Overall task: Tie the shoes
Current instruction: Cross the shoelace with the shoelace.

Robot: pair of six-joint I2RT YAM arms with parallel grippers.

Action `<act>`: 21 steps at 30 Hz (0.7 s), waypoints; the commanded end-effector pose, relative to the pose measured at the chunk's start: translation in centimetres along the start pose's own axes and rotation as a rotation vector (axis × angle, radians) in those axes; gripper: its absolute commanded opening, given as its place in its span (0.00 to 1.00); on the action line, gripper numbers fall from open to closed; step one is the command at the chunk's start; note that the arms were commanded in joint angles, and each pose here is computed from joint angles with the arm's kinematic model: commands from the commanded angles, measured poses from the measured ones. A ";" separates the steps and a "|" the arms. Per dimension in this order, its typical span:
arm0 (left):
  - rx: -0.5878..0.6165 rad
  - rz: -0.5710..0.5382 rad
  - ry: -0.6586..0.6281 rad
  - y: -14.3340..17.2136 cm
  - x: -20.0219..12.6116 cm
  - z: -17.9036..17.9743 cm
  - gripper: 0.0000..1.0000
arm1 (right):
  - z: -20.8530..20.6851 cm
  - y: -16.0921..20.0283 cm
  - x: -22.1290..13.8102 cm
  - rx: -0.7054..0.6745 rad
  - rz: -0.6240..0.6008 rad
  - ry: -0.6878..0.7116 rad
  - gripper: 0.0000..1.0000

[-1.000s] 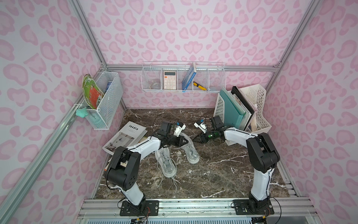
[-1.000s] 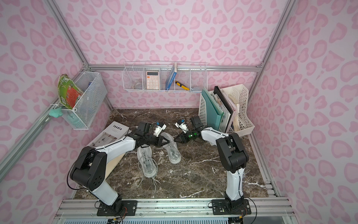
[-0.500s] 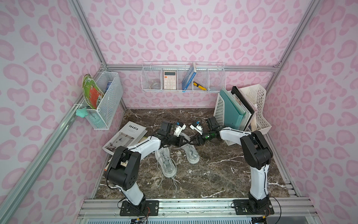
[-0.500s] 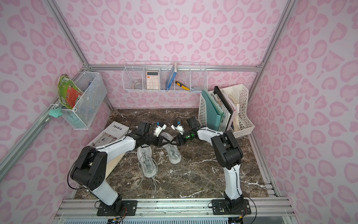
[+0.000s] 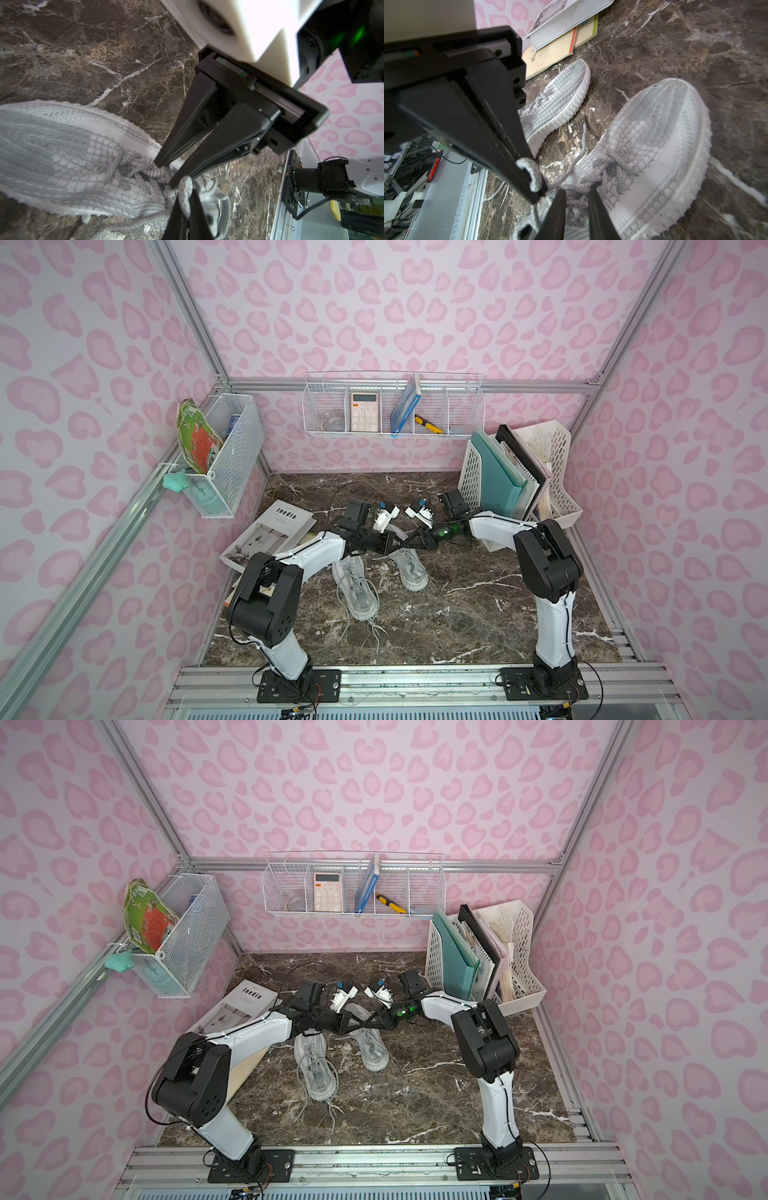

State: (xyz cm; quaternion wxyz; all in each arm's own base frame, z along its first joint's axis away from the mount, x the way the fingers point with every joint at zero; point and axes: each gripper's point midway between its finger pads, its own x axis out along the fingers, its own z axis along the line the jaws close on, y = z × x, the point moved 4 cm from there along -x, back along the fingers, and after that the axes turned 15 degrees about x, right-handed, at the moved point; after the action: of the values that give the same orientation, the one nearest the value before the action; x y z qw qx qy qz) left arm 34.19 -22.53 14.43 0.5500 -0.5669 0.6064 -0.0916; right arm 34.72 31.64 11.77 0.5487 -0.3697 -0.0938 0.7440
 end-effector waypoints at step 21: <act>0.007 0.001 0.003 -0.6 -0.2 -0.2 0.00 | -1.0 0.1 -3.0 0.069 -0.082 0.191 0.00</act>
State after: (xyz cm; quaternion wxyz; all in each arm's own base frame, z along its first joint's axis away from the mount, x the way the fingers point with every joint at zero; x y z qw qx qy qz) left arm 34.40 -22.60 14.60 0.5495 -0.5667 0.6074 -0.0895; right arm 35.21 28.83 12.31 0.5885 -0.4027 -0.0430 0.6997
